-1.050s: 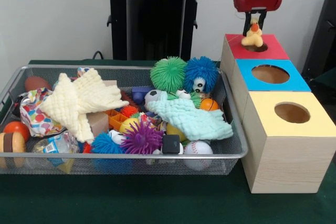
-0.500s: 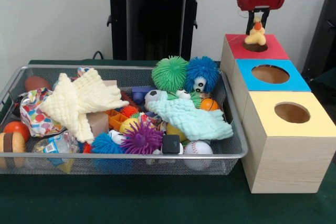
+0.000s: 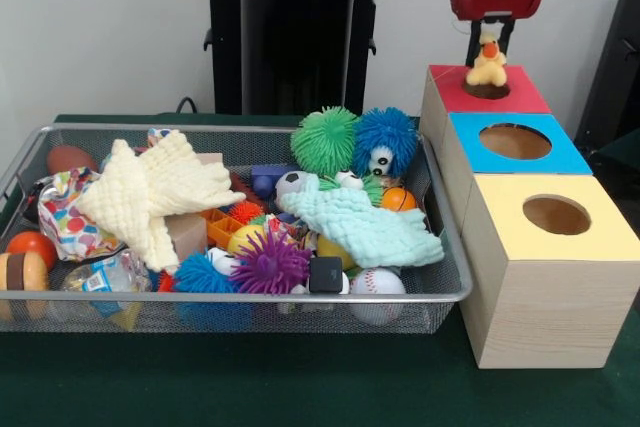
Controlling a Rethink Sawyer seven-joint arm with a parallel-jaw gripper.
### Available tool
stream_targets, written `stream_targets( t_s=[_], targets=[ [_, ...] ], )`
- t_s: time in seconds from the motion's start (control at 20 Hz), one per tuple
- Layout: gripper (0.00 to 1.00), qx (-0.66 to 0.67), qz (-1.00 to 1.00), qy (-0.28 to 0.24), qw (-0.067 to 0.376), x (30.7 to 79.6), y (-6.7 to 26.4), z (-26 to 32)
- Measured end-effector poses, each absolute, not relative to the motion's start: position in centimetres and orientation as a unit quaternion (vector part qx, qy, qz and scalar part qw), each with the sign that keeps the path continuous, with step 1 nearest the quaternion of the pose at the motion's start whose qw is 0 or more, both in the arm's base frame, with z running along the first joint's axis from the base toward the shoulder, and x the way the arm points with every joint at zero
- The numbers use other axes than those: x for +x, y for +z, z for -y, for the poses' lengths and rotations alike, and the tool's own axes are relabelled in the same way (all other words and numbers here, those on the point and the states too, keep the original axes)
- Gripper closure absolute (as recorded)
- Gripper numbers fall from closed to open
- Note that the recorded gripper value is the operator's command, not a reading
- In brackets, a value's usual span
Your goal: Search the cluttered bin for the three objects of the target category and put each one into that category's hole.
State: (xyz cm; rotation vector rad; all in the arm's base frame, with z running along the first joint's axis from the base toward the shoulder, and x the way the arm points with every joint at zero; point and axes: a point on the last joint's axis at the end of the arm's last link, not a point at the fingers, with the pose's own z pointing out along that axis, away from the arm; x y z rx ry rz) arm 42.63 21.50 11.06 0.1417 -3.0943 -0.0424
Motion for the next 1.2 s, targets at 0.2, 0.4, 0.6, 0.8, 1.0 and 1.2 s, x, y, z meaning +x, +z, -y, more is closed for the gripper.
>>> stream_targets(
  t_s=[0.2, 0.4, 0.6, 0.8, 1.0, 1.2],
  targets=[
    [0.00, 0.044, 0.999, -0.015, 0.022, 42.7, 11.1, -21.6],
    [0.00, 0.047, 0.999, -0.015, 0.022, 42.5, 11.1, -21.9],
    [0.00, 0.050, 0.998, -0.015, 0.022, 42.4, 11.1, -22.2],
    [0.00, 0.054, 0.998, -0.014, 0.022, 42.2, 11.1, -22.5],
    [0.00, 0.056, 0.998, -0.014, 0.022, 42.1, 11.1, -22.6],
    [0.00, 0.056, 0.998, -0.011, 0.021, 42.0, 11.1, -22.6]
  ],
)
